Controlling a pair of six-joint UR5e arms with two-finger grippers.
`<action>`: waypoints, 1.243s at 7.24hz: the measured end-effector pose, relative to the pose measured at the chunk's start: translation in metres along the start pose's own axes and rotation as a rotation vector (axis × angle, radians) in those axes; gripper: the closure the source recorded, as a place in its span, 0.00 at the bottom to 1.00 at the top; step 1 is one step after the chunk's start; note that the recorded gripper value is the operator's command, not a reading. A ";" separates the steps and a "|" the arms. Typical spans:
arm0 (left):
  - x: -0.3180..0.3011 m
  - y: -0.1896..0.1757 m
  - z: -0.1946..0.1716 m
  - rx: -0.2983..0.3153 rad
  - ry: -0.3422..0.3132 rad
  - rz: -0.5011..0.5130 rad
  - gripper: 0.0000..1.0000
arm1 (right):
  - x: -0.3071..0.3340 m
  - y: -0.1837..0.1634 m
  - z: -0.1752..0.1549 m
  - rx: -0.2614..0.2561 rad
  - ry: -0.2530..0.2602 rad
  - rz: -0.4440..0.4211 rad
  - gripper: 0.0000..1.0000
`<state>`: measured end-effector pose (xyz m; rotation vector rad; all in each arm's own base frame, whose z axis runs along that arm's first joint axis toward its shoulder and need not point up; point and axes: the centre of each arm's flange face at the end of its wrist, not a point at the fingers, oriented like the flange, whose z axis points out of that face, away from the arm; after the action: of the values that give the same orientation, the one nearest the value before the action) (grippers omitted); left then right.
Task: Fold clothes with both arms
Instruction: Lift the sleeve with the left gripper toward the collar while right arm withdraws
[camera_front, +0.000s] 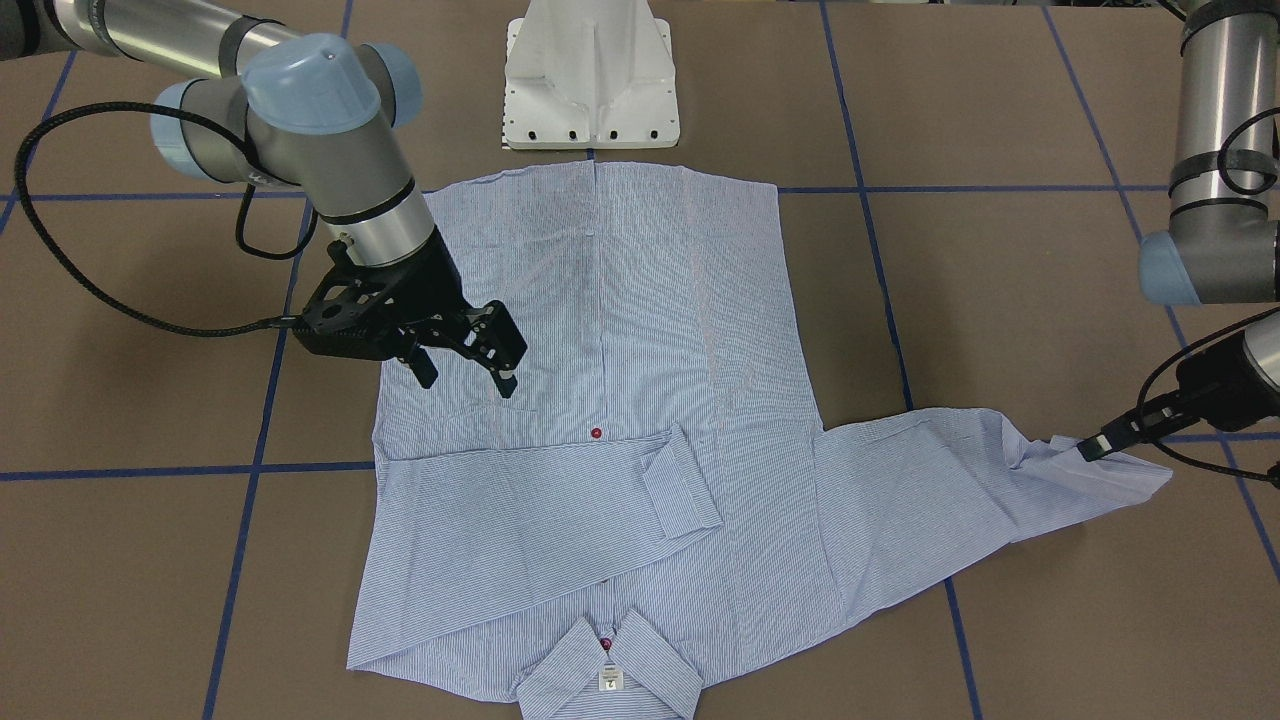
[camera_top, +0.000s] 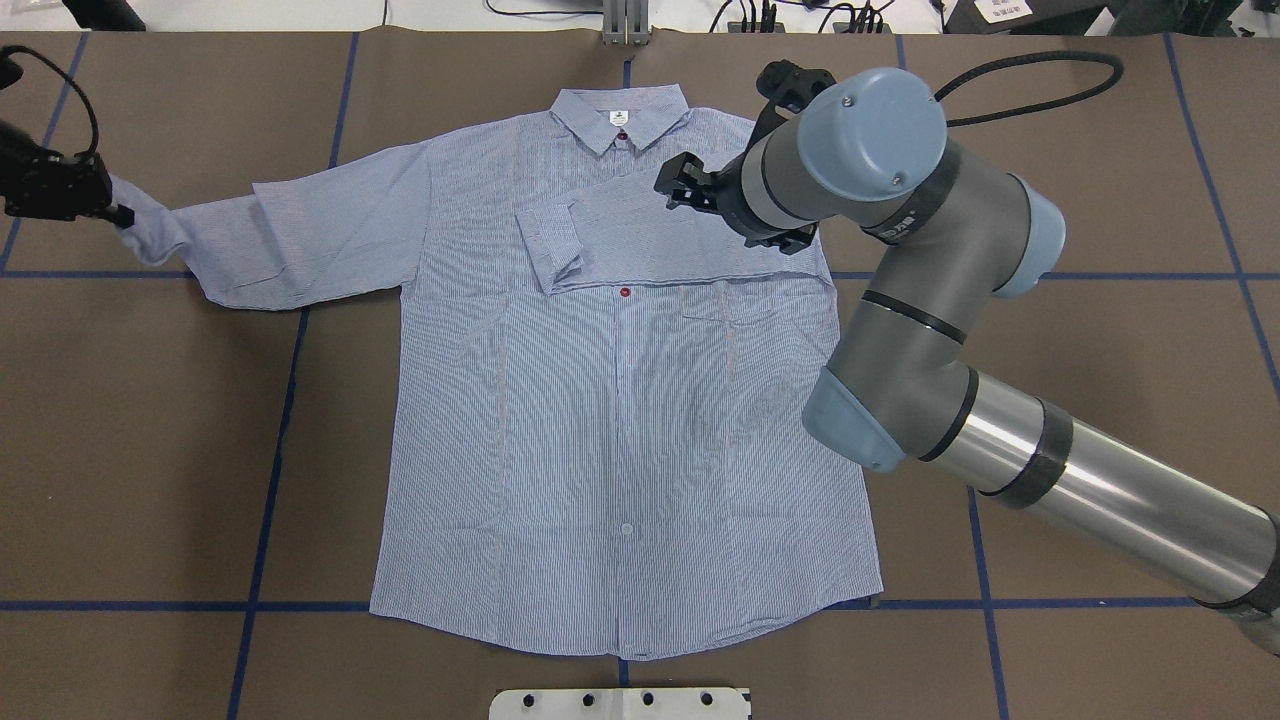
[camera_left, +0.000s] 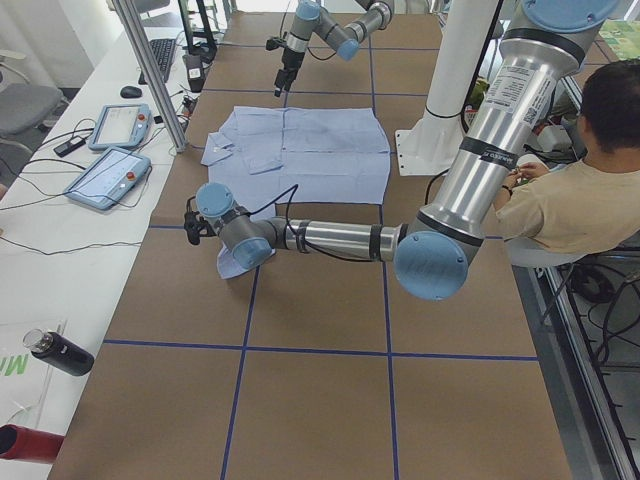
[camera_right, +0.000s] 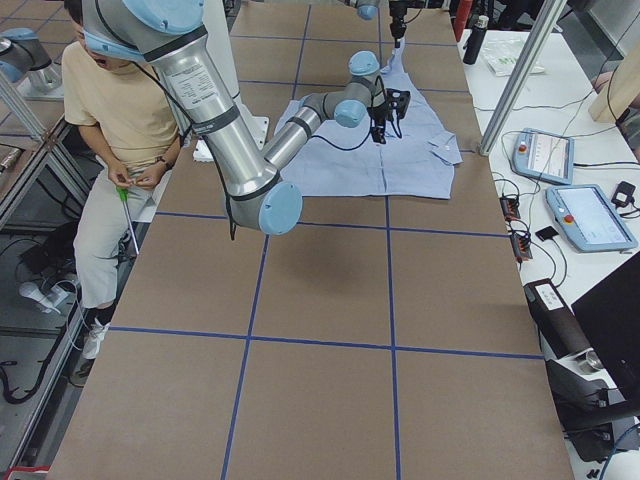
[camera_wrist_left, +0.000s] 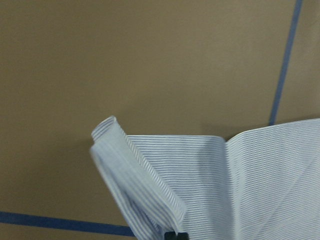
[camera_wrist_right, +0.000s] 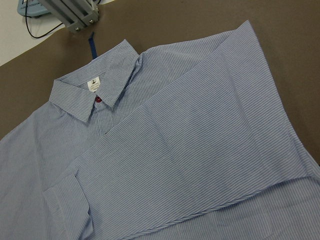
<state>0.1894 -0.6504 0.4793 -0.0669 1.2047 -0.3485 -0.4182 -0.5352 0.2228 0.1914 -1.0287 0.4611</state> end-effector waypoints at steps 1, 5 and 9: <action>0.051 0.012 0.008 -0.017 0.033 -0.020 1.00 | 0.021 -0.021 -0.003 0.000 0.020 -0.017 0.00; 0.214 0.096 0.063 -0.032 0.122 -0.002 1.00 | 0.129 -0.103 -0.027 -0.056 0.093 -0.073 0.00; 0.358 0.179 0.122 -0.010 0.189 -0.081 1.00 | 0.219 -0.143 -0.044 -0.088 0.151 -0.128 0.00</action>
<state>0.4544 -0.6049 0.1588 -0.0928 1.3937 -0.4269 -0.2245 -0.5850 0.3975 0.1414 -0.8811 0.3084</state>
